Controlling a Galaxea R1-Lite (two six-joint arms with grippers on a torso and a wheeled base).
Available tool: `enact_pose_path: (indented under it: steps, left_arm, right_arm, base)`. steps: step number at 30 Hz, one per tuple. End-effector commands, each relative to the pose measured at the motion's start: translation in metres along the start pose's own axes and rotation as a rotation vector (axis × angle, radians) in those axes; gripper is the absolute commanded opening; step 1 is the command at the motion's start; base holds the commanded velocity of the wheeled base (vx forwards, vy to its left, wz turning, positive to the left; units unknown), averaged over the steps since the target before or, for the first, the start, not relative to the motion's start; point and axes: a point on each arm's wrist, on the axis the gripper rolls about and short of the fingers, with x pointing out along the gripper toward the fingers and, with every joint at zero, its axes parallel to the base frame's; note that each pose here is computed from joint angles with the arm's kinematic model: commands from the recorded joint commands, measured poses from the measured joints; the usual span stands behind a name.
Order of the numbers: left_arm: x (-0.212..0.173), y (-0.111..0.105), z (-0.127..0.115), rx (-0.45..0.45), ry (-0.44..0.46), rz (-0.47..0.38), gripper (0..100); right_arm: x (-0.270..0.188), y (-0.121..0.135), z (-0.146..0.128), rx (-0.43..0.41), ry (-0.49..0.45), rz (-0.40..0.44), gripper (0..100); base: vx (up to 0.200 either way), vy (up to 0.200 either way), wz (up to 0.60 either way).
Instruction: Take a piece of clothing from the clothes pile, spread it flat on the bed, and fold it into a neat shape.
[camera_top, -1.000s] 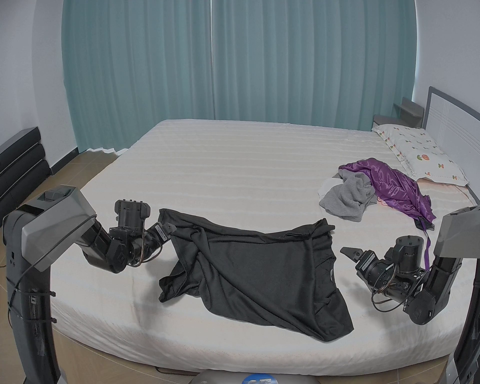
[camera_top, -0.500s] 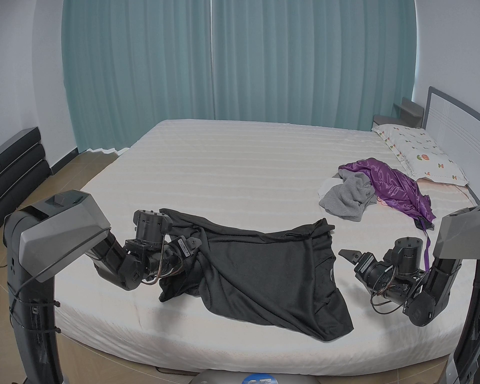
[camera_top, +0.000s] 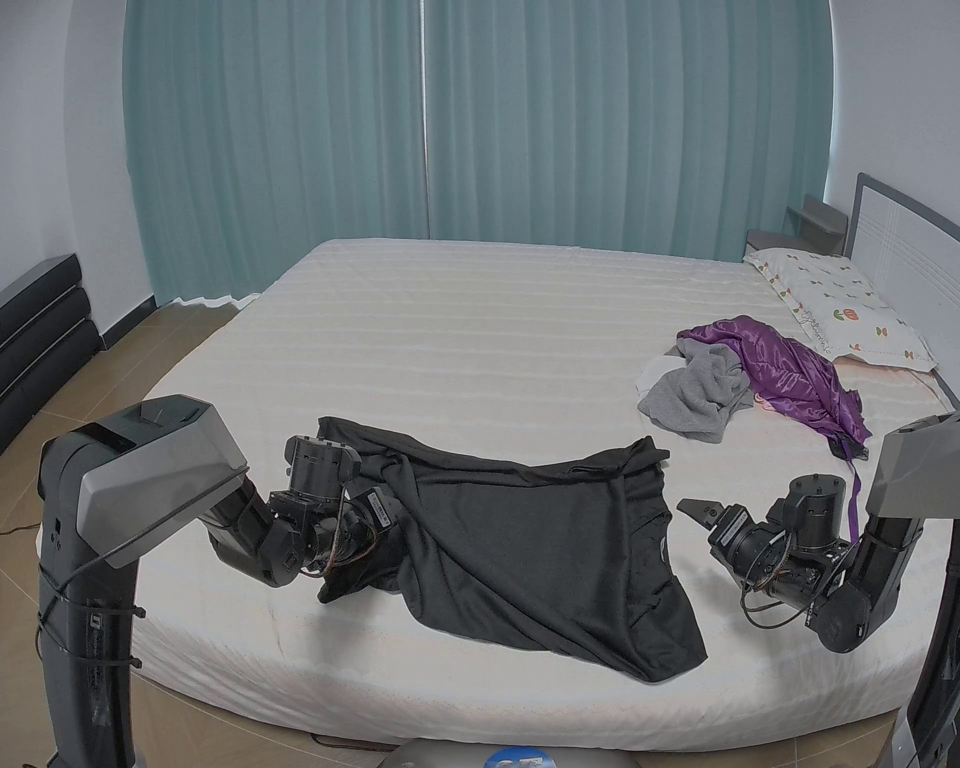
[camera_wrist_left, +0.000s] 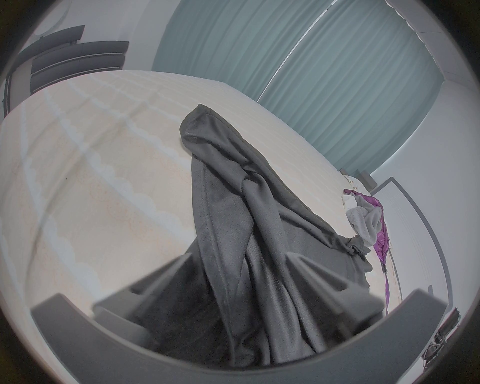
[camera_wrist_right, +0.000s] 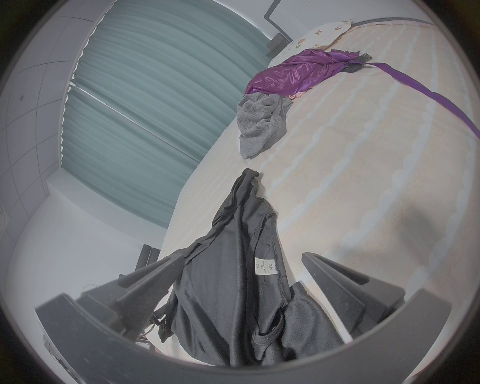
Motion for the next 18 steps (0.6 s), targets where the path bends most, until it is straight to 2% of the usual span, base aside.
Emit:
enact_pose_path:
  steps: [1,5,6,15,18]
  left_arm:
    - [0.005,0.005,0.001,-0.008,-0.003,0.012,0]
    - [0.007,0.017,0.009,-0.025,-0.017,0.034,0]
    - [0.007,0.026,0.019,-0.046,-0.040,0.048,0]
    - [-0.013,0.044,0.061,-0.104,-0.143,0.068,0]
    - [-0.018,0.058,0.076,-0.127,-0.176,0.090,0]
  right_arm:
    - [0.000,0.000,0.000,0.000,0.000,0.001,100]
    - [0.000,0.000,0.000,0.000,-0.001,0.000,100]
    - [0.000,0.000,0.000,0.000,0.000,-0.001,100]
    - [0.000,0.000,0.000,0.000,0.000,-0.001,100]
    - [0.000,-0.001,0.000,0.001,0.001,-0.002,100]
  base:
    - [0.000,0.000,0.00]
    - [0.000,0.000,0.00]
    - [0.000,0.000,0.00]
    - [0.000,0.000,0.00]
    - [0.000,0.000,0.00]
